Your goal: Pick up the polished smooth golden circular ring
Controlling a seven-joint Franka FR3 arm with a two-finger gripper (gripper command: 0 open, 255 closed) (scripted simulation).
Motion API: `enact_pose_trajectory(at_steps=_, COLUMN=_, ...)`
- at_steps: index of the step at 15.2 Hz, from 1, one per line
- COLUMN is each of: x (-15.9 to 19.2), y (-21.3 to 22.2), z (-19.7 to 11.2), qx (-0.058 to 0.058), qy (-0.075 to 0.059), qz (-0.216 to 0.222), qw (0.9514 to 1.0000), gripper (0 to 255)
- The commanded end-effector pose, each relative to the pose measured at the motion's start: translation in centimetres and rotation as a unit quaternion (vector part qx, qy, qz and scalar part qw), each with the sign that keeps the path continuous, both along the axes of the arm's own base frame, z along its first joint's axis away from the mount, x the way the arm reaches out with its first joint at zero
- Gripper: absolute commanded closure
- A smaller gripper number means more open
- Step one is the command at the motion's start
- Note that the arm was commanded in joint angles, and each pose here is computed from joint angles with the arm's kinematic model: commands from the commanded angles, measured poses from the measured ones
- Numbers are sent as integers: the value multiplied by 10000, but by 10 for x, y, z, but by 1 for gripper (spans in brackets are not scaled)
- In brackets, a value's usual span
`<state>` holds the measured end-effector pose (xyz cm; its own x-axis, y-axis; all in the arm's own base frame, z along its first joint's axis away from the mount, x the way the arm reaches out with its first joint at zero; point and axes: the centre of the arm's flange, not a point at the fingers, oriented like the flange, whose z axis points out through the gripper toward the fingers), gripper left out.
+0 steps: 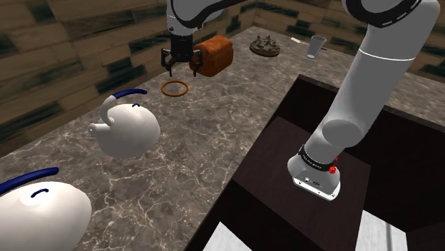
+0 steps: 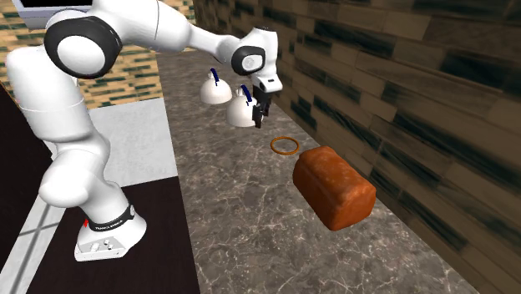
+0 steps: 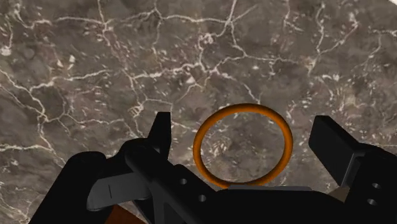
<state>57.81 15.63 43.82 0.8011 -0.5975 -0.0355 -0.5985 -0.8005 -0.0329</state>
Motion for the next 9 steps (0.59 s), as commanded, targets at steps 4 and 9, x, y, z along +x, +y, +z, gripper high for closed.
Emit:
enact_pose_trajectory(at_steps=4, x=58, y=11, z=-30, qx=-102, qy=-2, qz=-518, qw=9986, gripper=0)
enact_pose_trajectory(at_steps=9, x=117, y=15, z=-60, qx=-202, qy=-2, qz=-1020, qw=9946, gripper=0)
